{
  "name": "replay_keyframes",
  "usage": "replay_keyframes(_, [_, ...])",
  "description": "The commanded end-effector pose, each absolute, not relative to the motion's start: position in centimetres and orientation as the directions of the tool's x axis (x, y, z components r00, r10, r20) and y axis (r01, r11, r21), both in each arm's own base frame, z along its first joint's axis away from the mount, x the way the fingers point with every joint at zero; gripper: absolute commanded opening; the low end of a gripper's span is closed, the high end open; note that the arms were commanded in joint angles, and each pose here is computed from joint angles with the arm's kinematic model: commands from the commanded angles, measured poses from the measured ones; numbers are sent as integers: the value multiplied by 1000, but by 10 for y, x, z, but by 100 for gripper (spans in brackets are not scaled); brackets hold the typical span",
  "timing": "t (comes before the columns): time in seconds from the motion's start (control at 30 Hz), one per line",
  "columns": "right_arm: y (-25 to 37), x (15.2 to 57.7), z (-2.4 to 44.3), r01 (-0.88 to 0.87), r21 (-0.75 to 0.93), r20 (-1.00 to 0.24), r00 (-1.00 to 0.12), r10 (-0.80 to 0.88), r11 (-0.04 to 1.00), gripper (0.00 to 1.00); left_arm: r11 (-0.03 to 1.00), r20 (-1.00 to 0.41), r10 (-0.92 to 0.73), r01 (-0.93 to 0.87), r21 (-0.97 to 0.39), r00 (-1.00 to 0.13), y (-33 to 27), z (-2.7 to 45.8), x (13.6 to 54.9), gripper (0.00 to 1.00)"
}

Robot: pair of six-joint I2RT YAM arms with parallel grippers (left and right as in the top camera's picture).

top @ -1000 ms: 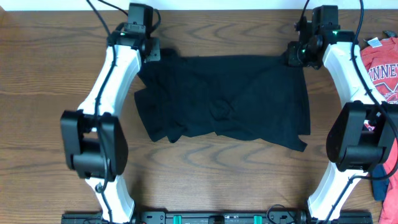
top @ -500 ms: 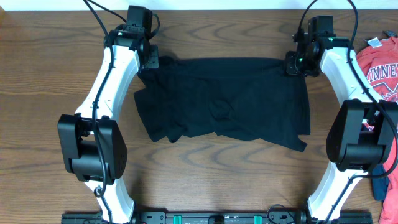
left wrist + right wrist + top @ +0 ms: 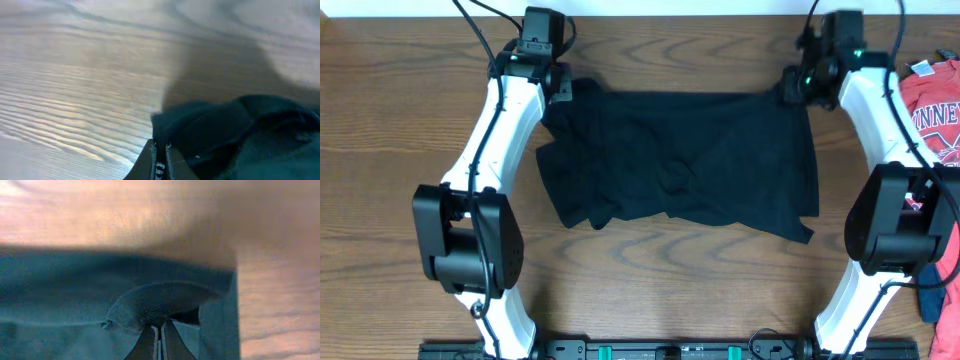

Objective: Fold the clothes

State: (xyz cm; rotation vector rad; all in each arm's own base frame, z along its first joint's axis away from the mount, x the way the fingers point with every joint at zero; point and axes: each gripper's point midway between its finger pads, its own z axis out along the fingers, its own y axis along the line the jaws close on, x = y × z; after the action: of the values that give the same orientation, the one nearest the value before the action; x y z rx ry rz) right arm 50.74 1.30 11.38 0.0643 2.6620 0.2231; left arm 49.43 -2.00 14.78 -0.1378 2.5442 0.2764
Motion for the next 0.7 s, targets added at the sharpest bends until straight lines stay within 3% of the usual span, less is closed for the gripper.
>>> replay_keyframes(0.0, [9,524,194,-29,149,-597,-800,67,988,1,956,-717,-61,-248,159,-694,-4,236,494,6])
replay_keyframes(0.27, [1,495,306,-3,78,-703,-709,53,997,1,965,-885,-28,-243,98,-466,4,378,425,6])
replay_keyframes(0.5, [-4,437,386,22,25,-783,-621,33,999,1,975,-966,134,-147,168,-220,-2,488,315,6])
replay_keyframes(0.67, [-3,384,444,20,28,-861,-508,34,999,1,986,-995,99,-135,101,-20,6,539,237,6])
